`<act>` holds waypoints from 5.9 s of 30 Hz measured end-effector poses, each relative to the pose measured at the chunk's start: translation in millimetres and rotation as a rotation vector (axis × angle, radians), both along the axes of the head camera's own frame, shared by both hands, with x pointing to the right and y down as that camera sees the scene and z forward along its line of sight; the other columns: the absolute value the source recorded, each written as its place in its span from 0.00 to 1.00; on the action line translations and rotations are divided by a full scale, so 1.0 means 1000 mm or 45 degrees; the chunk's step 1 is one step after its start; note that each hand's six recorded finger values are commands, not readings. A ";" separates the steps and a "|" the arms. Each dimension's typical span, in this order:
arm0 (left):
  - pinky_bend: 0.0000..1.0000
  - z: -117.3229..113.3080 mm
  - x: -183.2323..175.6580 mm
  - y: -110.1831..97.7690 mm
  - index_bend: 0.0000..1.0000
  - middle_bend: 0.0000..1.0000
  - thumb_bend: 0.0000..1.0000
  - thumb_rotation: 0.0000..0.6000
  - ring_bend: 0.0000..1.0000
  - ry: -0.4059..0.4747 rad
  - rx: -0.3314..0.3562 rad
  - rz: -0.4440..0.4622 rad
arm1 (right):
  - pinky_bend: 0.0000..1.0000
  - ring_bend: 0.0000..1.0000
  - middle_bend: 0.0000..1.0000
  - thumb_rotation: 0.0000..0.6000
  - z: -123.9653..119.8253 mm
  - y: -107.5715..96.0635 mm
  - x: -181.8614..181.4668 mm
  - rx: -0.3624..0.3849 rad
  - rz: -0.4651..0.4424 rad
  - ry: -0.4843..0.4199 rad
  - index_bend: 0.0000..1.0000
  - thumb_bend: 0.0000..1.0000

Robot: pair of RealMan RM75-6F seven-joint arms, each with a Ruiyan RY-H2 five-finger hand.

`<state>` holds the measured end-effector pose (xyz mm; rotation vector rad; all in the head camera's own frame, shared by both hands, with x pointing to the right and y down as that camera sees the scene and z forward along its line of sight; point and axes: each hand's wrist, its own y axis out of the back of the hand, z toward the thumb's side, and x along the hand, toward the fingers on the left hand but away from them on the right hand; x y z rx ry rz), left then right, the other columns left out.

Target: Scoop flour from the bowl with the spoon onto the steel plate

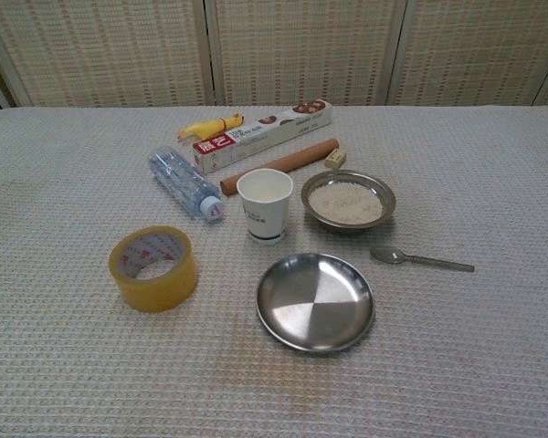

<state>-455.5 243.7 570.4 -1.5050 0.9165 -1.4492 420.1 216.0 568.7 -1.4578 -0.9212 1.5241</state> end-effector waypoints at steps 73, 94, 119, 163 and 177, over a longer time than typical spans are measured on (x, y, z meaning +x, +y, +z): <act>0.16 0.017 0.010 0.006 0.00 0.00 0.45 1.00 0.02 0.136 -0.215 0.021 | 0.00 0.00 0.00 1.00 0.175 -0.037 -0.195 -0.387 -0.242 -0.050 0.55 0.30; 0.16 0.018 0.009 0.006 0.00 0.00 0.45 1.00 0.02 0.133 -0.222 0.020 | 0.00 0.00 0.46 1.00 0.175 -0.036 -0.198 -0.321 -0.269 -0.030 0.79 0.33; 0.16 0.019 0.010 0.007 0.00 0.00 0.45 1.00 0.03 0.130 -0.232 0.021 | 0.00 0.02 0.55 1.00 0.170 -0.037 -0.202 -0.244 -0.303 0.013 0.91 0.36; 0.16 0.018 0.012 0.009 0.00 0.00 0.45 1.00 0.04 0.134 -0.242 0.030 | 0.00 0.04 0.57 1.00 0.101 -0.149 -0.225 -0.064 -0.479 0.395 0.94 0.38; 0.16 0.018 0.010 0.008 0.00 0.00 0.45 1.00 0.04 0.145 -0.252 0.026 | 0.00 0.05 0.58 1.00 0.146 -0.148 -0.276 -0.120 -0.668 0.638 0.95 0.38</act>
